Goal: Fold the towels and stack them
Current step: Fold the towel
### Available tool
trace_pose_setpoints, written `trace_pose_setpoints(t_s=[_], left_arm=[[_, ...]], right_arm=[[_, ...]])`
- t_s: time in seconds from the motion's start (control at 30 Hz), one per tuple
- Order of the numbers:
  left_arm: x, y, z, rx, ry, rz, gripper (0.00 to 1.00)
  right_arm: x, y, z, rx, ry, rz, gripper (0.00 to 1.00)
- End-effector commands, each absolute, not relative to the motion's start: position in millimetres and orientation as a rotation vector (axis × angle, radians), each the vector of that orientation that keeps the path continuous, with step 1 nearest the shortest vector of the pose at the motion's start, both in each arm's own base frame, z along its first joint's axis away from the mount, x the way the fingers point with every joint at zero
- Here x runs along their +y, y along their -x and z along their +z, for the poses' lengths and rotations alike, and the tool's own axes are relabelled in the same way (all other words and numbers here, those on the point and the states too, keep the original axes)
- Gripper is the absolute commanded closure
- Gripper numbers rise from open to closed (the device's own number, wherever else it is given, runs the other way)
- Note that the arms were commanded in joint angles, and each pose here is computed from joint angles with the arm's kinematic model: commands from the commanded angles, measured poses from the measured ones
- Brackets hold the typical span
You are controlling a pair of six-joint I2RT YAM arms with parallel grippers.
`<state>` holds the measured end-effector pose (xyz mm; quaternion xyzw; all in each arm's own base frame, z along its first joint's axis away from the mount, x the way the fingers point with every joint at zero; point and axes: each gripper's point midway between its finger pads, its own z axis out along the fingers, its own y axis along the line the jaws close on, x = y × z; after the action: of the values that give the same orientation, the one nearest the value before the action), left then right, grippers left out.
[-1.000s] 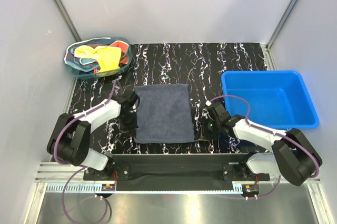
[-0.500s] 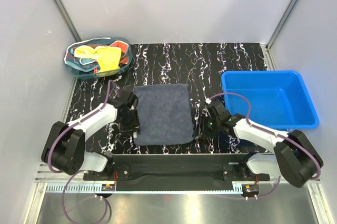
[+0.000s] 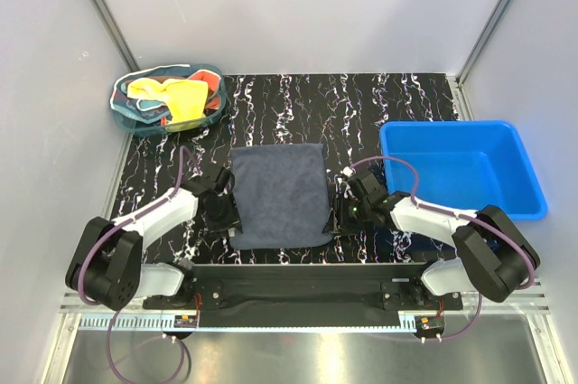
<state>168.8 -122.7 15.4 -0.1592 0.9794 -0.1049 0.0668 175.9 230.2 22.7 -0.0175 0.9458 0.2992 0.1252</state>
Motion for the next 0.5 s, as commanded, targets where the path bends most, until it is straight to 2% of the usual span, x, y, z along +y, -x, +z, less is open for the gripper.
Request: trace_pose_setpoints(t_s=[0.0,0.1,0.27,0.33,0.37,0.4,0.43,0.47], left_arm=[[-125,-173,5,2.914,0.483,-0.342,0.53],[-127,-173,4,2.913,0.471,-0.361,0.56],[-129,-169,-6,2.934,0.474,-0.374,0.66],[-128,-168,-9,2.937,0.477,-0.372,0.8],[-128,-168,-10,2.936,0.475,-0.37,0.85],[-128,-169,-9,2.933,0.472,-0.37,0.94],[-128,-169,-9,2.932,0.472,-0.373,0.97],[-129,-171,-6,2.922,0.464,-0.383,1.0]], right_arm=[[230,-170,17,2.773,0.052,0.849,0.54],[227,-166,16,2.776,0.033,0.842,0.57],[225,-165,12,2.775,0.0,0.839,0.73],[226,-166,14,2.762,-0.01,0.85,0.78],[226,-167,13,2.758,-0.013,0.853,0.83],[226,-168,16,2.745,-0.021,0.856,0.87],[225,-169,17,2.738,-0.028,0.849,0.91],[223,-170,18,2.733,-0.033,0.832,0.99]])
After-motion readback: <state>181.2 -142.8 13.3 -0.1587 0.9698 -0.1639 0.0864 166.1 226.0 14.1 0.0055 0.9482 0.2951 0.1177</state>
